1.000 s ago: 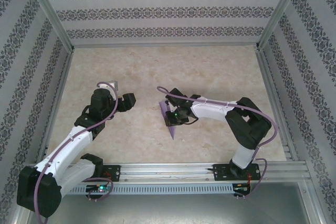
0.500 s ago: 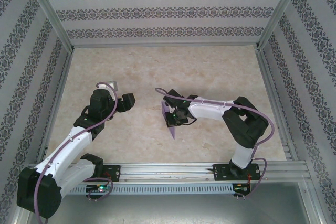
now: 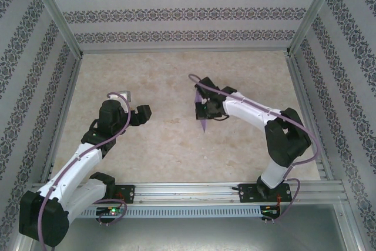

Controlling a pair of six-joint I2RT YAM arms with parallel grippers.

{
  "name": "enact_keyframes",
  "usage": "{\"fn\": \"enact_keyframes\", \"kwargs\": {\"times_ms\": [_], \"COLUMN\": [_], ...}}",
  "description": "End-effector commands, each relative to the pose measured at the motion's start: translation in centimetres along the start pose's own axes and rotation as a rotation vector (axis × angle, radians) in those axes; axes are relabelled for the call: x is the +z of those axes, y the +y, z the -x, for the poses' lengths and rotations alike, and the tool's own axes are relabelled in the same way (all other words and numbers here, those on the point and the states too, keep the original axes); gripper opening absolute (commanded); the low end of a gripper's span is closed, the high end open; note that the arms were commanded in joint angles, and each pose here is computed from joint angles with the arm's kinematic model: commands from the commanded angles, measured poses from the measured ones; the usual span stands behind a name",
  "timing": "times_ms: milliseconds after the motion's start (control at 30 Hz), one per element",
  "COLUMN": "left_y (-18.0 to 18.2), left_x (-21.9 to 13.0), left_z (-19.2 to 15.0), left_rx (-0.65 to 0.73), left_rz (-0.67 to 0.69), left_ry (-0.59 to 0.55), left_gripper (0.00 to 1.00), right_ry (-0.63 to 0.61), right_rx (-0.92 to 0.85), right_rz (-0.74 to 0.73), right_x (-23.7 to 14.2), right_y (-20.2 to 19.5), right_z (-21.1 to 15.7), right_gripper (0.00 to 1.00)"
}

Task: Fold a paper plane with a square sheet of paper (fold left side to right side)
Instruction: Pick up the paper plane at the center of the table, then place the paper plane at the center of the table.

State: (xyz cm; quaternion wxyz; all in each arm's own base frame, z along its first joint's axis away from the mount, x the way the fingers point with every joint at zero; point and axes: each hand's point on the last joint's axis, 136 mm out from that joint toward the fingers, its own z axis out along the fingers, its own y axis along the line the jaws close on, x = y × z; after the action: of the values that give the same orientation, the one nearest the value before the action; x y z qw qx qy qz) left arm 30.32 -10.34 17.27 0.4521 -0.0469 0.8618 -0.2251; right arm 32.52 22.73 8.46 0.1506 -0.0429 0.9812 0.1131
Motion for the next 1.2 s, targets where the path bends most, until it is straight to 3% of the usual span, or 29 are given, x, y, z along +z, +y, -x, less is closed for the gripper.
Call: {"fn": "enact_keyframes", "kwargs": {"times_ms": [0, 300, 633, 1167], "left_y": [-1.2, -5.4, -4.8, -4.7], "left_x": [-0.6, -1.8, -1.5, -1.4], "left_z": [0.5, 0.8, 0.2, -0.1], "left_rx": [0.067, 0.160, 0.159, 0.167], "left_rz": [-0.070, -0.309, -0.285, -0.281], "left_ry": [-0.004, -0.016, 0.000, 0.018], "left_gripper": [0.89, 1.00, 1.00, 1.00], "right_ry": [0.027, 0.080, 0.143, 0.180], "right_rx": [-0.011, 0.042, 0.068, 0.080], "right_rz": [-0.101, -0.142, -0.146, -0.158], "right_x": [0.6, 3.1, 5.7, 7.7], "right_y": [-2.9, -5.6, -6.0, -6.6], "right_z": [1.6, 5.3, 5.9, 5.0], "right_gripper": [0.02, 0.02, 0.04, 0.19]}}
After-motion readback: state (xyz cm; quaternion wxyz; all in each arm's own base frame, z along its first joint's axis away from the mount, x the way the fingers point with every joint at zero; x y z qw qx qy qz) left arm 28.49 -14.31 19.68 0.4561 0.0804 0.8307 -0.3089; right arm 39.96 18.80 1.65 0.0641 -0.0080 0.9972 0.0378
